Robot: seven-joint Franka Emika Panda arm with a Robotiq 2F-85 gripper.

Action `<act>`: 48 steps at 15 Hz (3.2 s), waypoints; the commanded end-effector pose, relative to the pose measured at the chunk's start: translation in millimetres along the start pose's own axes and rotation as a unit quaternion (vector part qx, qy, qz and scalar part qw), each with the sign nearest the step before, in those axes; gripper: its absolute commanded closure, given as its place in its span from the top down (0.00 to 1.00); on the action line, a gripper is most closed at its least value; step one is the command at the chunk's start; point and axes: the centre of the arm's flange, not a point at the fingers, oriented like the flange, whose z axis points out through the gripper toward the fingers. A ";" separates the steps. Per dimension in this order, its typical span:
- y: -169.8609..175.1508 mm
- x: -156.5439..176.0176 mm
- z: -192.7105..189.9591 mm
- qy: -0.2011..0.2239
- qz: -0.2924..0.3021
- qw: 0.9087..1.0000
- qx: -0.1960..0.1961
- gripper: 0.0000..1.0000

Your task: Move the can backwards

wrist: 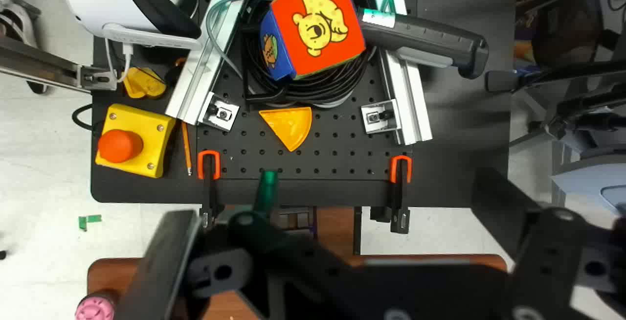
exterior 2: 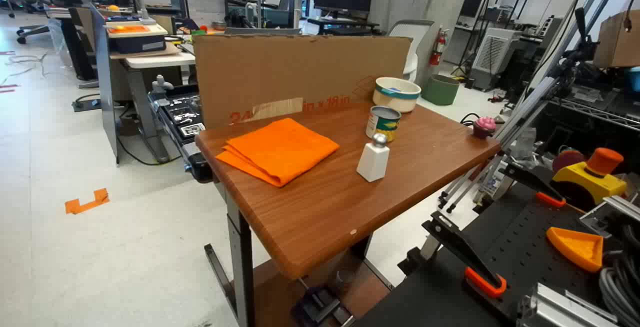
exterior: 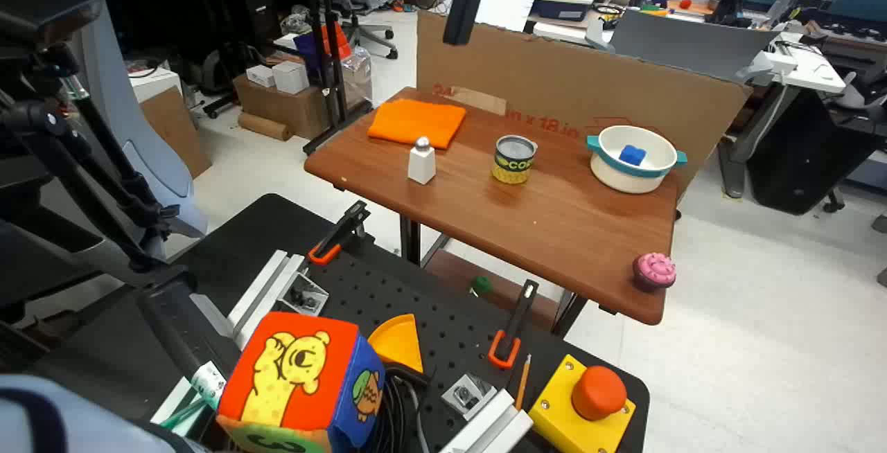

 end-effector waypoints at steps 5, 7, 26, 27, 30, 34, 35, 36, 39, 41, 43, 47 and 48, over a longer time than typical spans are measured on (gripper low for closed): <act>0.0 0.0 0.0 0.000 0.000 1.000 0.000 1.00; 0.0 0.0 0.0 0.000 0.000 1.000 0.000 1.00; 11.3 154.6 19.7 -0.034 0.081 0.996 -0.034 1.00; 11.1 173.4 19.8 -0.038 0.086 0.995 -0.036 1.00; 11.8 228.6 25.0 -0.048 0.092 0.994 -0.045 1.00; 16.1 280.2 47.7 -0.059 0.082 0.994 -0.043 1.00; 17.7 289.4 56.3 -0.066 0.080 0.994 -0.043 1.00; 19.5 297.0 67.4 -0.074 0.077 0.993 -0.045 1.00; 24.1 319.2 95.3 -0.101 0.076 0.991 -0.044 1.00; 26.7 331.7 110.5 -0.120 0.074 0.989 -0.042 1.00; 28.4 343.8 126.2 -0.130 0.073 0.988 -0.042 1.00; 33.9 361.8 154.9 -0.158 0.072 0.984 -0.039 1.00; 33.9 366.5 162.1 -0.158 0.072 0.984 -0.038 1.00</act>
